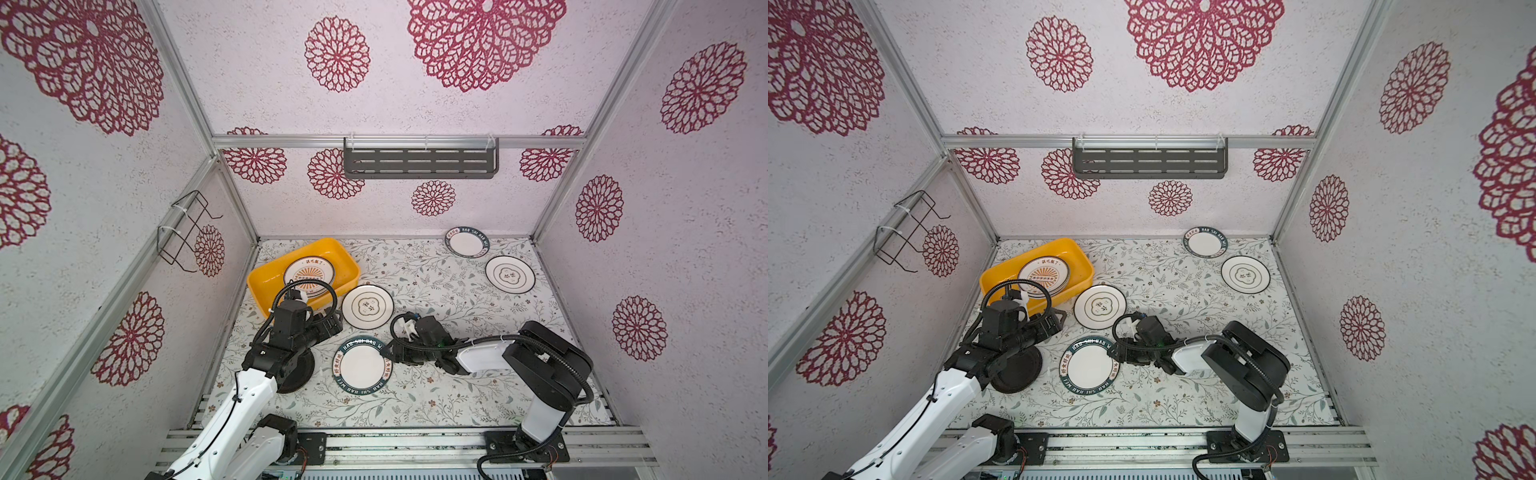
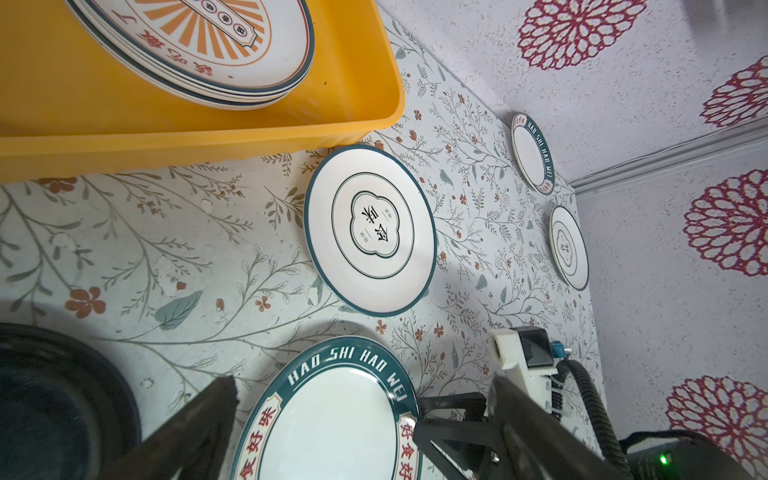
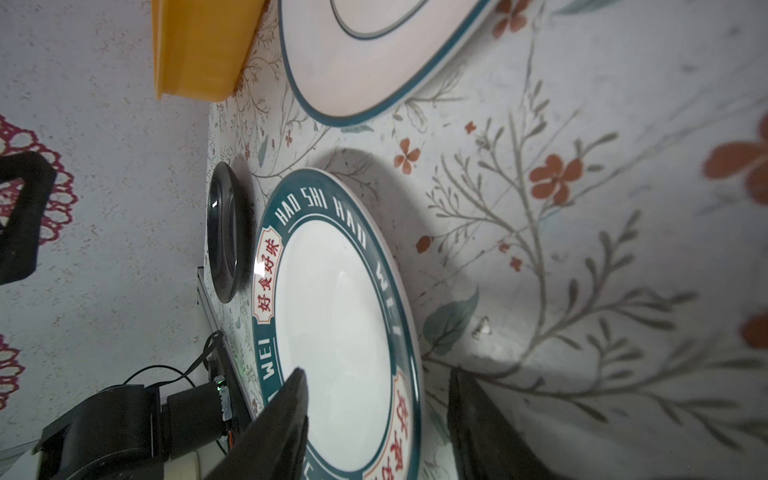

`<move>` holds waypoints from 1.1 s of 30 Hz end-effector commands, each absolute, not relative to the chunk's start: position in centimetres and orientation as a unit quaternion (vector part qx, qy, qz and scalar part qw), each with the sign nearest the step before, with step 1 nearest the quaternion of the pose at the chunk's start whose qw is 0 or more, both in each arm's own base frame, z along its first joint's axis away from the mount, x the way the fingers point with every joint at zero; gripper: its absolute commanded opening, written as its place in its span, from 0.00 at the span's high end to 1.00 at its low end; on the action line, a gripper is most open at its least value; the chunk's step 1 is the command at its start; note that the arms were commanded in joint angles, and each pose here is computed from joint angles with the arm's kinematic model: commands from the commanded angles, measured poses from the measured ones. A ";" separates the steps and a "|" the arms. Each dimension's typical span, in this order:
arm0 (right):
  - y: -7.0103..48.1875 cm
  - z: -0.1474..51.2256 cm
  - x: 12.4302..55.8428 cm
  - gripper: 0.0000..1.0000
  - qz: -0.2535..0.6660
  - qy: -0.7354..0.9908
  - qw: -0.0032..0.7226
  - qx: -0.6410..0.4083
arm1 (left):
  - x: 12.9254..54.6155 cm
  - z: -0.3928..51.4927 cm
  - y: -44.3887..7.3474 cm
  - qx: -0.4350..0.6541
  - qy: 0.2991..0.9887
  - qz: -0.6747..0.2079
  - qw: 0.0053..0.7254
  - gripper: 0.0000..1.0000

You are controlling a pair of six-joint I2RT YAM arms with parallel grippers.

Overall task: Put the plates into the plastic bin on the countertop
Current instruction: 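Grip the green-rimmed plate's edge with the right gripper and tilt it up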

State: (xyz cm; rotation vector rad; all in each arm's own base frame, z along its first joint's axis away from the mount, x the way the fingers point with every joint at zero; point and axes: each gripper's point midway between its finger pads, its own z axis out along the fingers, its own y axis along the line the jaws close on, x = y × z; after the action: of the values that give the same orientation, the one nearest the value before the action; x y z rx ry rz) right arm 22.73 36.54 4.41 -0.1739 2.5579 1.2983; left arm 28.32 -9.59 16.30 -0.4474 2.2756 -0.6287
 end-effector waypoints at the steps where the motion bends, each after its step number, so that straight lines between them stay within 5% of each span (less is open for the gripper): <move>1: 37.1 4.0 22.1 0.52 0.450 0.884 0.110 -0.063 | 28.3 16.5 -9.2 -0.172 0.882 -0.232 0.373 0.03; 19: 37.1 2.9 22.1 1.00 0.439 0.891 0.097 -0.060 | 28.3 17.1 -9.0 -0.165 0.885 -0.222 0.376 0.03; 33: 36.4 11.9 24.3 1.00 0.473 0.860 0.178 -0.074 | 29.7 19.2 -9.5 -0.110 0.895 -0.203 0.383 0.03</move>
State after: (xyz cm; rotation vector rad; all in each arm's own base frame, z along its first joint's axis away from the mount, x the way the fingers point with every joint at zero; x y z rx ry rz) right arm 22.83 36.15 7.12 -0.1643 2.5648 1.3123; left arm 29.29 -8.98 18.17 -0.3550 2.2898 -0.5152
